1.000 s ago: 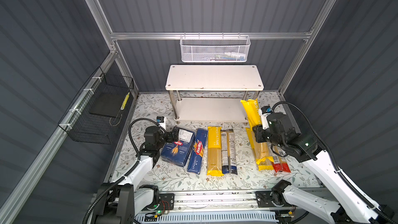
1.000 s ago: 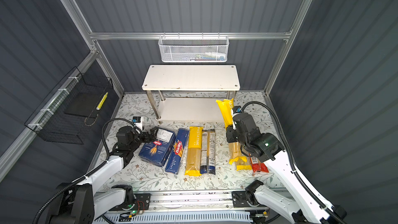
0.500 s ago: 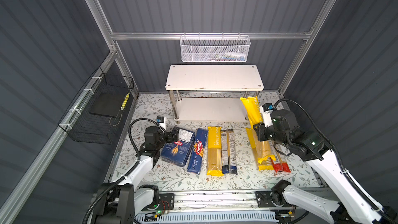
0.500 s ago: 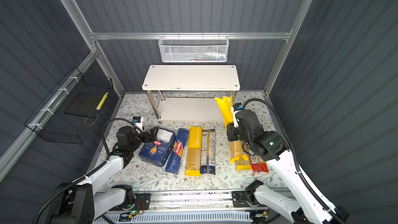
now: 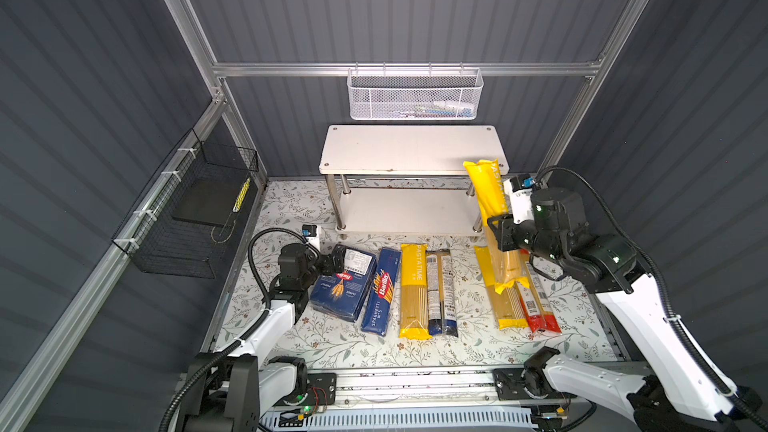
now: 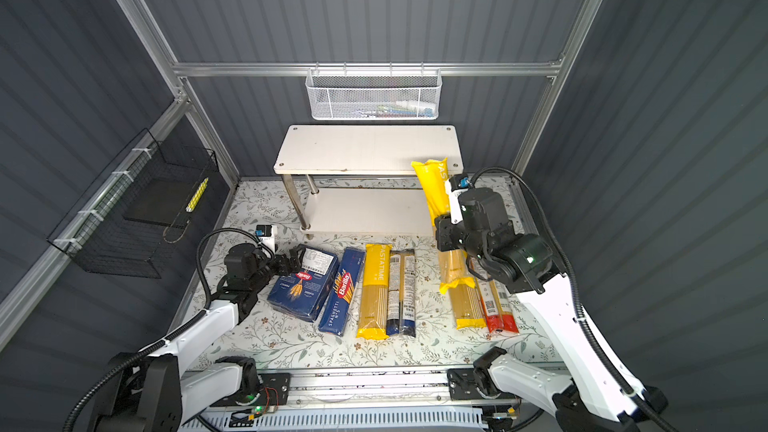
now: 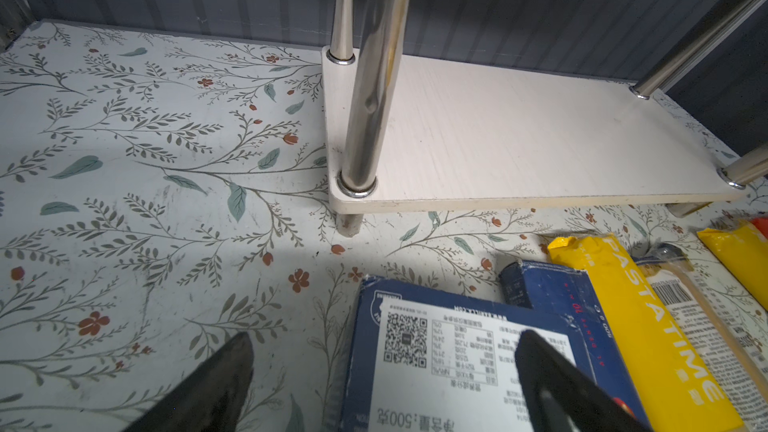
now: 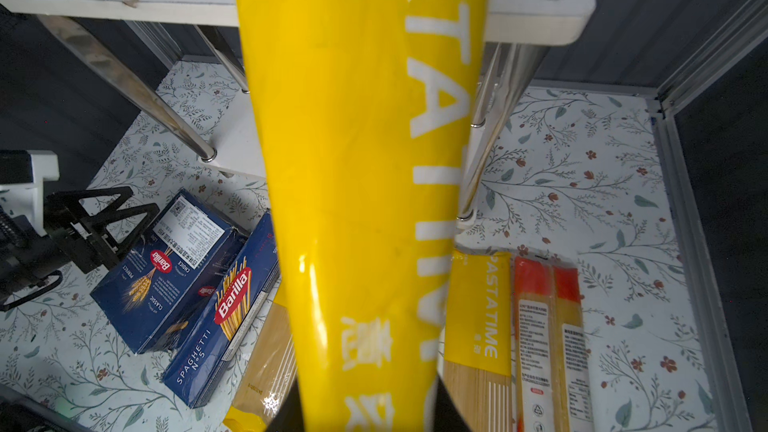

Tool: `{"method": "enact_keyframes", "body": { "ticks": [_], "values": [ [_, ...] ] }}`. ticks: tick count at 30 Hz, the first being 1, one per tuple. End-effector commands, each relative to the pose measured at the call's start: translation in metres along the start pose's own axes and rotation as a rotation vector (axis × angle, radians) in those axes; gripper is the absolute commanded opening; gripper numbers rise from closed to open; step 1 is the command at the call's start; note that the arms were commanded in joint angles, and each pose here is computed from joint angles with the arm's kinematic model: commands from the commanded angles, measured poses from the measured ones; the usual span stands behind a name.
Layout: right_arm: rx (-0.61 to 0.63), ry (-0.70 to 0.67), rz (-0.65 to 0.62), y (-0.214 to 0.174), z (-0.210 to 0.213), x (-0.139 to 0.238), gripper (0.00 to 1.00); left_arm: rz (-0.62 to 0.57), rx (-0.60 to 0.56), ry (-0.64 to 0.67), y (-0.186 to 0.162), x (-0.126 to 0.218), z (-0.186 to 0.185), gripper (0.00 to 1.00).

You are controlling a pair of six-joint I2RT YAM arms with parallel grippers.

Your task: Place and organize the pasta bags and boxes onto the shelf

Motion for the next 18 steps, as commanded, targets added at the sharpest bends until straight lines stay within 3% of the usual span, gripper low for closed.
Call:
{"method": "enact_keyframes", "body": {
  "ticks": [1,18],
  "values": [
    [-0.014,-0.007,-0.165,0.041,-0.009,0.02,0.24,-0.013,0.005,-0.006,-0.001,0.003,-0.001,0.99],
    [-0.091,0.057,-0.239,0.105,-0.038,-0.013,0.22,-0.024,0.005,-0.007,-0.001,0.005,-0.001,0.99]
  ]
}}
Point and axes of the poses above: each gripper's point midway between its finger pads, its own x axis back along the fingers, its own z axis along the line the jaws close on, y = z × x, the point moved 6 cm from there along x, back along the fingers, and after that the axes turned 15 degrees about x, right-handed, at the moved point
